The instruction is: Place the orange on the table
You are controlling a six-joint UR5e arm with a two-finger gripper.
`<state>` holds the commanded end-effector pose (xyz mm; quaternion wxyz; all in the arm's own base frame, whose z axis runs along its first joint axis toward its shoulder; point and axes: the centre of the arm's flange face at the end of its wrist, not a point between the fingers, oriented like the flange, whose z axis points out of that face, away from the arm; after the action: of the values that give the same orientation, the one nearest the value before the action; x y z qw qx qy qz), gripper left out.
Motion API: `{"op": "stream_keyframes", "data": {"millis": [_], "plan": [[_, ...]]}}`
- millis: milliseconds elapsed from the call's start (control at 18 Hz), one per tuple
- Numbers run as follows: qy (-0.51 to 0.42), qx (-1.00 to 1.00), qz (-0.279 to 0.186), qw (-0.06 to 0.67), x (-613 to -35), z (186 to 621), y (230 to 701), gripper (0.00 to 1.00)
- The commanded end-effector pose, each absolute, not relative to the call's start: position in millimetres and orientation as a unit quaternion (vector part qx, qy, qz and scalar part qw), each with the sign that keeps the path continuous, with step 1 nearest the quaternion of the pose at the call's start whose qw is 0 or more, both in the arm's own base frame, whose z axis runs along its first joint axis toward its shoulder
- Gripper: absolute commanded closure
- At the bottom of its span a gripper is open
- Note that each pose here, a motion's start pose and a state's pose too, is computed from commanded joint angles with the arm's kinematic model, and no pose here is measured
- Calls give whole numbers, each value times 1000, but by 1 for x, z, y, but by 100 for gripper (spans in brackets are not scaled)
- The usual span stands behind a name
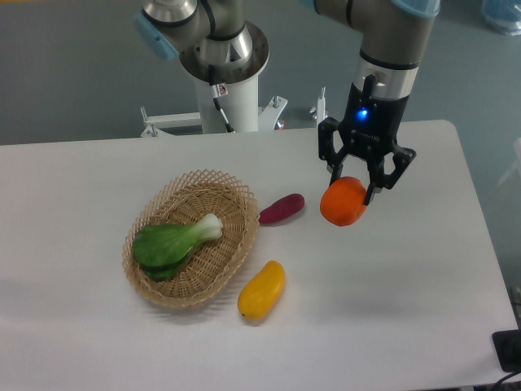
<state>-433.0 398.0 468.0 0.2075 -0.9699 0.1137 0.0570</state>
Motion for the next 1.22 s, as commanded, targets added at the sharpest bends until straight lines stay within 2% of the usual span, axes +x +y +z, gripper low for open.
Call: {"op": "stream_keyframes", "data": {"millis": [611, 1056, 1222], "plan": [[116, -970, 61, 207, -437, 466, 400, 52], [105, -980, 67, 154, -478, 439, 406, 52], [85, -986, 54, 134, -491, 410, 408, 52]]}}
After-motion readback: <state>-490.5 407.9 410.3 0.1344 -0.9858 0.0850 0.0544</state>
